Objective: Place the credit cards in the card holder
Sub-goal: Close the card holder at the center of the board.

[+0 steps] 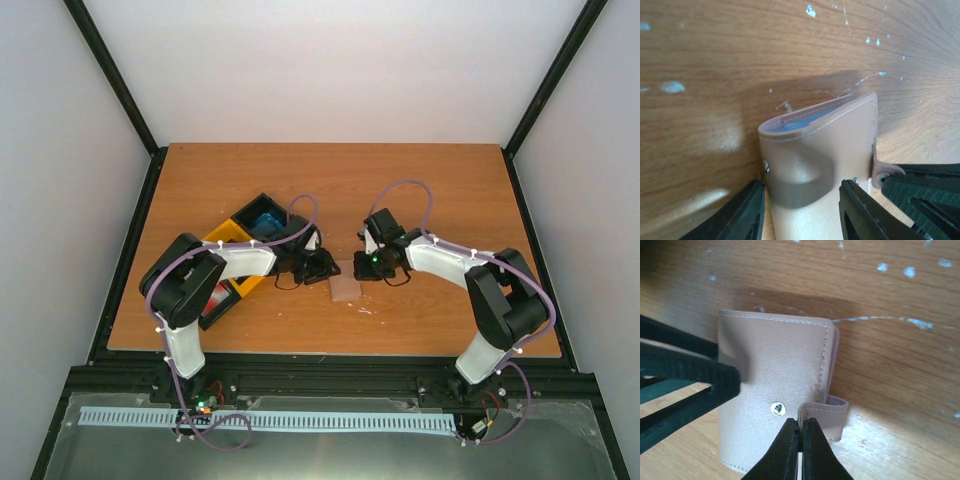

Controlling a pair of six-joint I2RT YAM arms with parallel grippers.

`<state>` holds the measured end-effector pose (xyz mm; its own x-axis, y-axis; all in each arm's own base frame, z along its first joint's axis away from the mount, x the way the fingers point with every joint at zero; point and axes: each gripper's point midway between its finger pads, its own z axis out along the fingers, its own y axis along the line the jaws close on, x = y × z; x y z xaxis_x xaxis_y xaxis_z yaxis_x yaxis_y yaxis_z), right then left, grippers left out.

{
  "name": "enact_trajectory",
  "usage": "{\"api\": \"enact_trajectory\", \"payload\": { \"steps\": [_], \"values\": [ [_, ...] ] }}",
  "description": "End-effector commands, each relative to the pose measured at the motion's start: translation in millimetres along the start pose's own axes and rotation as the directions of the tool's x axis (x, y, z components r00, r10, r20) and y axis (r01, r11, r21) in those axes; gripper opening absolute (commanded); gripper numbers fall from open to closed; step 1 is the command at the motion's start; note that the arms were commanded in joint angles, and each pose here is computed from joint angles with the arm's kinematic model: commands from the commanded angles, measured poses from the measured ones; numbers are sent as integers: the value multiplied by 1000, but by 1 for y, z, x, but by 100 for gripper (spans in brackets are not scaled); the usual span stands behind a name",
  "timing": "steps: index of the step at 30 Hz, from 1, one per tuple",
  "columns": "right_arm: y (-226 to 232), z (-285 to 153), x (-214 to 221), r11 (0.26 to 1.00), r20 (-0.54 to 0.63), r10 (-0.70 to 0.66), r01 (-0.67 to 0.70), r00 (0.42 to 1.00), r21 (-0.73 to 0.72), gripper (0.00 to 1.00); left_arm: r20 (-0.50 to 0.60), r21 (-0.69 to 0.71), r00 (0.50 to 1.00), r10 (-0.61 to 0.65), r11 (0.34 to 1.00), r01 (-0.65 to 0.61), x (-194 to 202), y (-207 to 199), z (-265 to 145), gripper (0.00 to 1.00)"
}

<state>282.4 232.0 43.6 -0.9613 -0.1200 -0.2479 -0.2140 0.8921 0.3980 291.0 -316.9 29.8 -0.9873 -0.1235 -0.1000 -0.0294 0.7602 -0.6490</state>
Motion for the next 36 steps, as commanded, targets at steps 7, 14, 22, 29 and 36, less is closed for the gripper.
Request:
{"api": "enact_trajectory", "payload": {
  "steps": [7,14,22,29,36],
  "values": [
    [25,-8,-10,987,-1,-109,108,994,-123,4,8,-65,1000,18,998,-17,8,29,13,39],
    [4,-4,-8,992,-25,-123,123,992,-5,5,17,-70,1000,21,997,-20,7,30,13,39],
    [6,0,-9,991,-22,-132,132,991,3,16,0,-47,1000,23,999,-23,10,28,15,37],
    [18,-4,-13,991,0,-122,122,993,-53,17,-6,-38,1000,25,999,-25,9,25,16,36],
    [17,-9,-15,992,15,-117,118,993,-38,23,-10,-37,1000,23,999,-23,9,25,17,36]
  ]
}}
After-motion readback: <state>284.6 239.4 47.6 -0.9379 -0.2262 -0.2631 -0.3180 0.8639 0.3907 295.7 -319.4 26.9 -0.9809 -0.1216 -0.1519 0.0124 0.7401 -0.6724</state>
